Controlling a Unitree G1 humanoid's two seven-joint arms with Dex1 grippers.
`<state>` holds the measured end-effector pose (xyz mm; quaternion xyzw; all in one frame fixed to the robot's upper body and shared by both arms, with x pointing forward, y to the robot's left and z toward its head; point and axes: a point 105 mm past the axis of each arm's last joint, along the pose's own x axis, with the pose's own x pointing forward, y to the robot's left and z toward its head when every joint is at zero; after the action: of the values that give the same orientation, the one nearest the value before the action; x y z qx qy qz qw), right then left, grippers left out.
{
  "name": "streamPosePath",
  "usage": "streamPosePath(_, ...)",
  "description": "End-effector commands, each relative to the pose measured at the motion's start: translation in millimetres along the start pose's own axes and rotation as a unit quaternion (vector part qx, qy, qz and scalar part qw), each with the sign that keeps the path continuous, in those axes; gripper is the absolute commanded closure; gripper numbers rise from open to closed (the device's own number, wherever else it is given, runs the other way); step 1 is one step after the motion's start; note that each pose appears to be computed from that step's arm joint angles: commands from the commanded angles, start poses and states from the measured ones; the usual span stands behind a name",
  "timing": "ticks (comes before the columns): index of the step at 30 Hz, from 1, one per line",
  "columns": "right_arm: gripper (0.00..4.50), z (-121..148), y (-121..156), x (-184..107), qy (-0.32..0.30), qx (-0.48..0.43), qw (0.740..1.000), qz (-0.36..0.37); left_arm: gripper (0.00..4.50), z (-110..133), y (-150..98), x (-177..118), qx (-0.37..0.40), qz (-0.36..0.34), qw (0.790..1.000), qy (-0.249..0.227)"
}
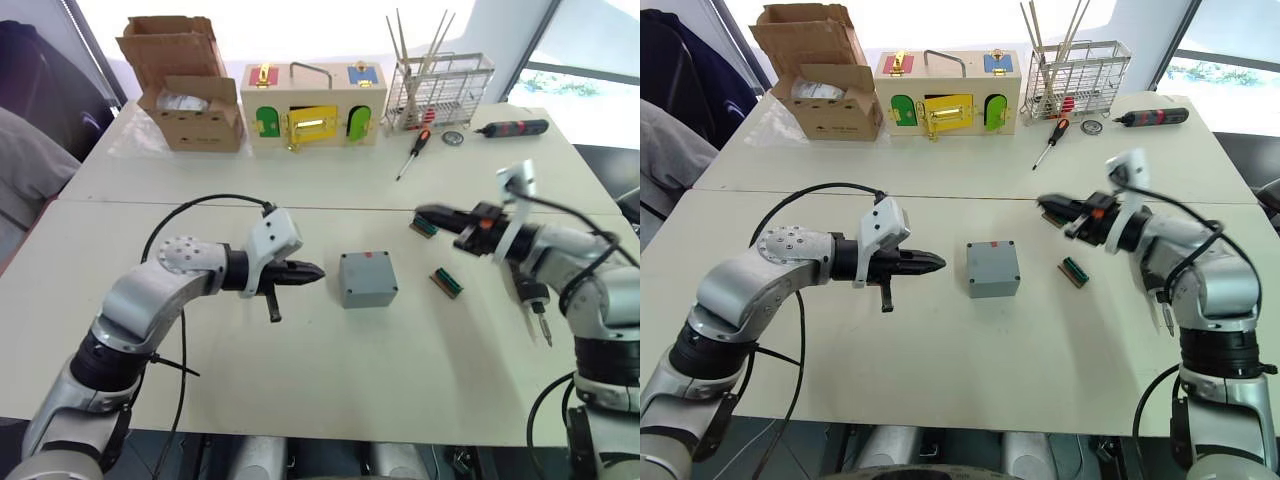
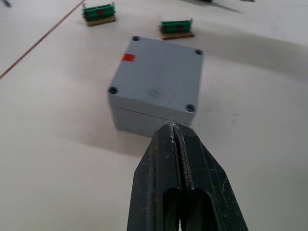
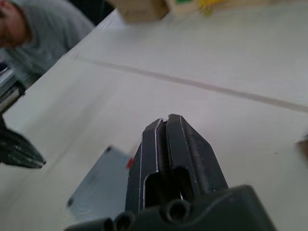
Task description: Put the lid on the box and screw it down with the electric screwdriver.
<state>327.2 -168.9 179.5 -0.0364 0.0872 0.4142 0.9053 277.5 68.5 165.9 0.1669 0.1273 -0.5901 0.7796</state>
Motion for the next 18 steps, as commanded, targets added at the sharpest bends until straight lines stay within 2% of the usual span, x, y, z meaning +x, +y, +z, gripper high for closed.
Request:
streamPosePath(1, 4.45, 1, 12, 4, -0.001, -0.017, 1.0, 0.019, 4.5, 6, -8, 1, 0.014, -0.018, 1.0, -0.007)
streamPosePath(6, 4.45, -9, 21, 12, 0.007, -0.011, 0.999, 0.031, 4.5, 4, -8, 3, 0.012, -0.015, 1.0, -0.006)
streamPosePath(18, 4.45, -14, 18, 11, 0.018, -0.01, 0.999, 0.029, 4.5, 1, -8, 4, 0.009, -0.007, 1.0, -0.005)
